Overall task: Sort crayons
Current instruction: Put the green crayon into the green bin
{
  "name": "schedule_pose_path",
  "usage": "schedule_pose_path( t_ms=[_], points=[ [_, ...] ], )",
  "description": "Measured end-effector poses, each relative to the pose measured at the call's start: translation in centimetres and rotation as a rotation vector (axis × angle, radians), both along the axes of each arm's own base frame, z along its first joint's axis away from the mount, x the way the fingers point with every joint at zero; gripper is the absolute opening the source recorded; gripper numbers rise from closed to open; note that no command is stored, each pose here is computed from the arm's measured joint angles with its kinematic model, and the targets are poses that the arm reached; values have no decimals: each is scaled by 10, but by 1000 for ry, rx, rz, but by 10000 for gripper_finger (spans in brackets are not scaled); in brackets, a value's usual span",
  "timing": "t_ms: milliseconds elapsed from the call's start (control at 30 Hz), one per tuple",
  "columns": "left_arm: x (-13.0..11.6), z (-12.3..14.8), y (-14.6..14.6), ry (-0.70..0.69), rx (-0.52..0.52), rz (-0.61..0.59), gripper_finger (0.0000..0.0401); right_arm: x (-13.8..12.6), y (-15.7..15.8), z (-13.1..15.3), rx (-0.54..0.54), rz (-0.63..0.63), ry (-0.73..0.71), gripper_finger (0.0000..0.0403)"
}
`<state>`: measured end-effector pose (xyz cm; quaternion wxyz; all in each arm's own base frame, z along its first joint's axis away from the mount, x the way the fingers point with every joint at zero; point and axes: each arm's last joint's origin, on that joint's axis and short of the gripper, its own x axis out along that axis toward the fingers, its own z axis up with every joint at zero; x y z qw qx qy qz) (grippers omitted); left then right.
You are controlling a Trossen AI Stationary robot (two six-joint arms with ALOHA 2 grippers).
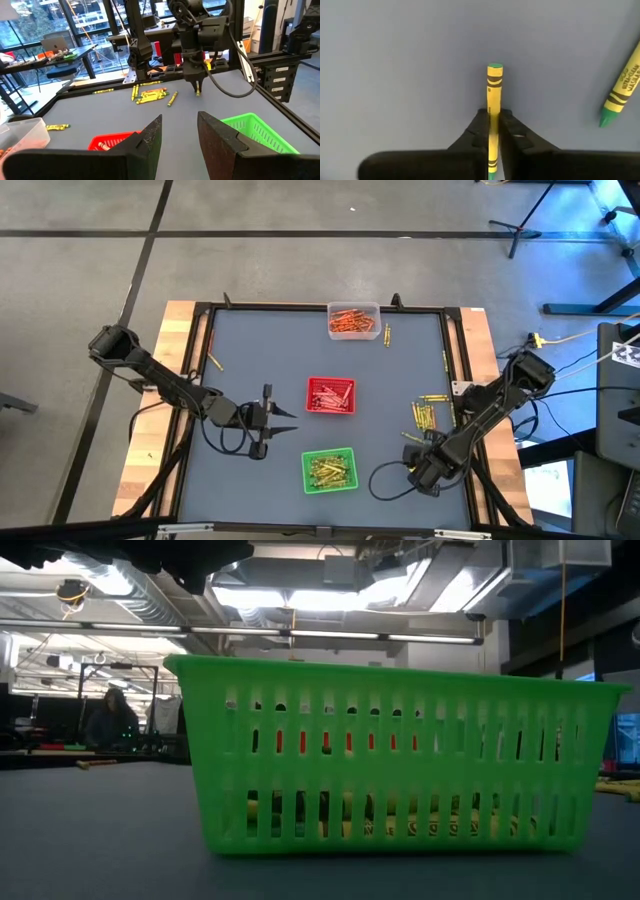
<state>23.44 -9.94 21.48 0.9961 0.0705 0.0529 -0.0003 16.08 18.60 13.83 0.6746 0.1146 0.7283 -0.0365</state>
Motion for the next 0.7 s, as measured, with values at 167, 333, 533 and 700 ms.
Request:
schedule_pose_path(
  t_ms=[167, 333, 533, 700],
  points=[
    [0, 0, 0, -2, -1, 0, 110, 14, 6, 18, -25, 30, -52, 32],
    [0, 2, 0, -16, -8, 0, 110, 43, 8, 49, -18, 88, -196, 9],
    [0, 2, 0, -17, -8, 0, 110, 76, 2, 84, -47, 142, -382, 26],
    [0, 2, 0, -18, -9, 0, 110, 103, -3, 104, -83, 205, -602, 31]
  ],
)
